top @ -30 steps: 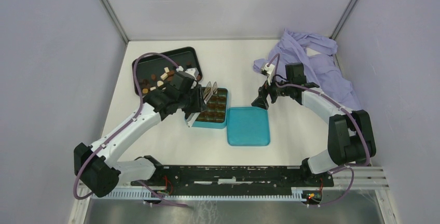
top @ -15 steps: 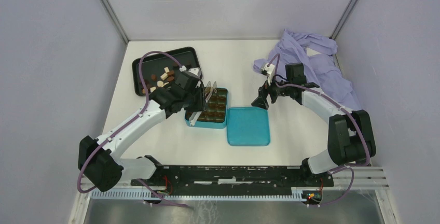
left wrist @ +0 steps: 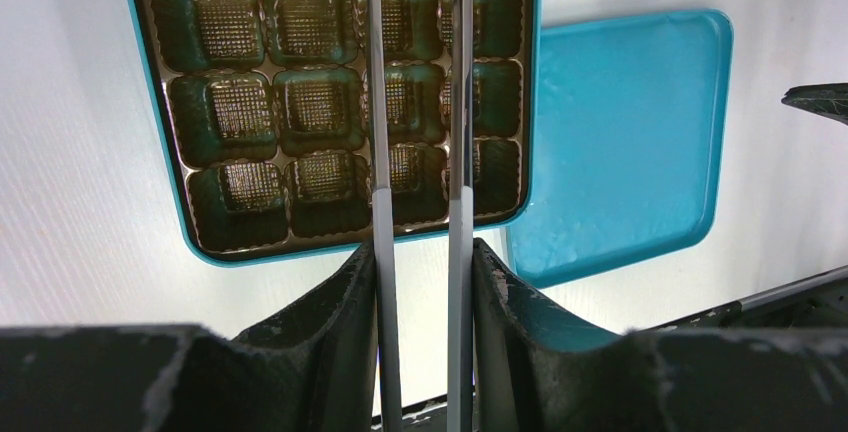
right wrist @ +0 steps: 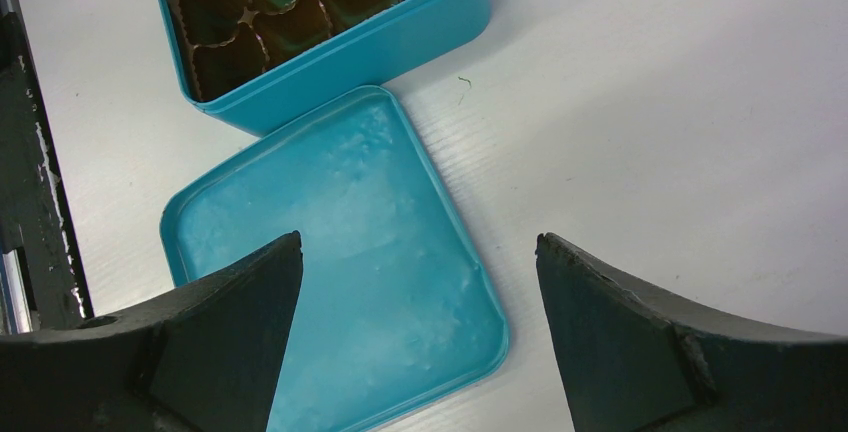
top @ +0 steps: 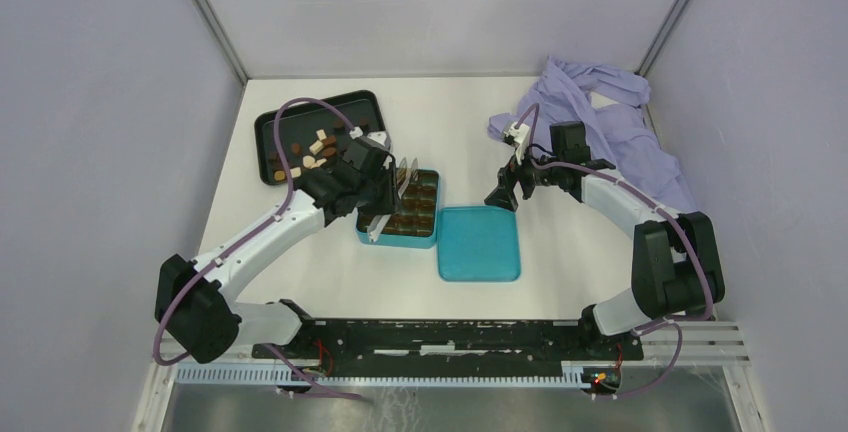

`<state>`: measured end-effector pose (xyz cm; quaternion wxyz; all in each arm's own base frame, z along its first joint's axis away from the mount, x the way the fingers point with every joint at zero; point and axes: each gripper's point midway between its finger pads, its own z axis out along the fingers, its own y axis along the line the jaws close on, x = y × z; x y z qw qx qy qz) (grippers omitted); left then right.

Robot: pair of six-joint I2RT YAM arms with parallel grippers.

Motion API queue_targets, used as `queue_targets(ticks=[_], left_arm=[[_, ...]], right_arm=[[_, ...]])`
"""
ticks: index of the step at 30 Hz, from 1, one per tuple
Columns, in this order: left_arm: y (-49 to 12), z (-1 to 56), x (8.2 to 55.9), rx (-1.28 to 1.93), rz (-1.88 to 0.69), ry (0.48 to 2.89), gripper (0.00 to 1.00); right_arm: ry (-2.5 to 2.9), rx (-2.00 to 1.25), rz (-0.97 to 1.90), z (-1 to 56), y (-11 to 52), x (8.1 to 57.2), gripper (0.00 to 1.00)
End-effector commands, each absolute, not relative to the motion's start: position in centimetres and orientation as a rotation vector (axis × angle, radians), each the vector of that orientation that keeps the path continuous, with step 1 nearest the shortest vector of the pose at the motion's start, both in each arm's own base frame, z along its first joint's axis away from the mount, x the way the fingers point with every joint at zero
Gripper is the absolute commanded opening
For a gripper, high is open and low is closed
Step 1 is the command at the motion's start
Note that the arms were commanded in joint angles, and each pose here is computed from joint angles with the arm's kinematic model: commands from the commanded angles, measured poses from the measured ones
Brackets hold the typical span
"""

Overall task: Pack the chocolate
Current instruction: Place the fake chocolate in the packing box.

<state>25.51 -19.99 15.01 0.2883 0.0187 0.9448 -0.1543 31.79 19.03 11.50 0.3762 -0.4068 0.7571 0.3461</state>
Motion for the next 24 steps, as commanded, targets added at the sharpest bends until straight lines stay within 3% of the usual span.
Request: queue_targets(ticks=[1,24], left_arm=[[-20.63,16.33,26.92,0.084,-0.413,2.444,0.3],[-20.53,16.17,26.93,0.079,-0.394,2.441,0.43]], right_arm=[[1.914,-1.046,0.888,11.68,19.14,31.91,0.92],[1.914,-1.045,0.891,11.71,19.14,31.84,0.93]])
